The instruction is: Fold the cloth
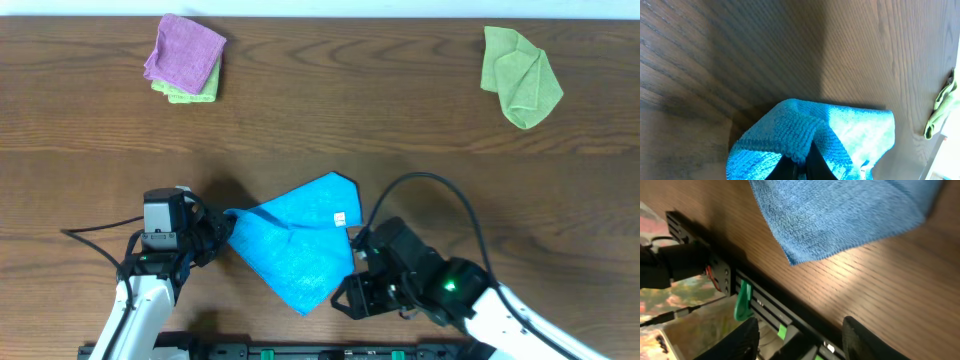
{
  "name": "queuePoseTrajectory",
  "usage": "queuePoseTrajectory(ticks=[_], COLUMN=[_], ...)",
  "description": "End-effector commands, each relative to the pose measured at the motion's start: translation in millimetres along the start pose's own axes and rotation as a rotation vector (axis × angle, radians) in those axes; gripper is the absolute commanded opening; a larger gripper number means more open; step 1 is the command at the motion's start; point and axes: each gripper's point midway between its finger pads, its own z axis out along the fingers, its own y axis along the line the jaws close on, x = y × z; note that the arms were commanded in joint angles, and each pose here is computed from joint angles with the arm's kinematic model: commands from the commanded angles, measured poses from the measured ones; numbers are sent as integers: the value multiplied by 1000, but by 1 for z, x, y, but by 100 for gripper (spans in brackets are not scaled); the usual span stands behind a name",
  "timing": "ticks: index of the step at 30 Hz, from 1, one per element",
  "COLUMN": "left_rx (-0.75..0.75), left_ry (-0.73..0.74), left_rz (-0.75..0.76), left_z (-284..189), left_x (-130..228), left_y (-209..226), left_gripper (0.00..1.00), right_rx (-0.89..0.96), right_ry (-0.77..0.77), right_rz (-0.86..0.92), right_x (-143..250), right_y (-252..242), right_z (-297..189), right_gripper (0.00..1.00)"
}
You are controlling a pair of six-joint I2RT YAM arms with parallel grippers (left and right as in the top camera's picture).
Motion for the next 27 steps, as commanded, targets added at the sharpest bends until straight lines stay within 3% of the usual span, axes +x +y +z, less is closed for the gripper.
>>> queuePoseTrajectory(ticks=[1, 11, 27], left_rx=[16, 16, 16], left_ry=[-16, -15, -16], left_rz=[36, 36, 36], left_z=[-4, -4, -3], left_x=[-5, -5, -5], left_y=[-9, -9, -9], left_gripper=[6, 6, 6], right_rx=[21, 35, 14], right_ry=[11, 68, 130], right_rz=[-4, 39, 113], right_x=[-2, -9, 1], right_y=[0, -6, -1], right_z=[11, 51, 66], right_gripper=[56, 60, 66])
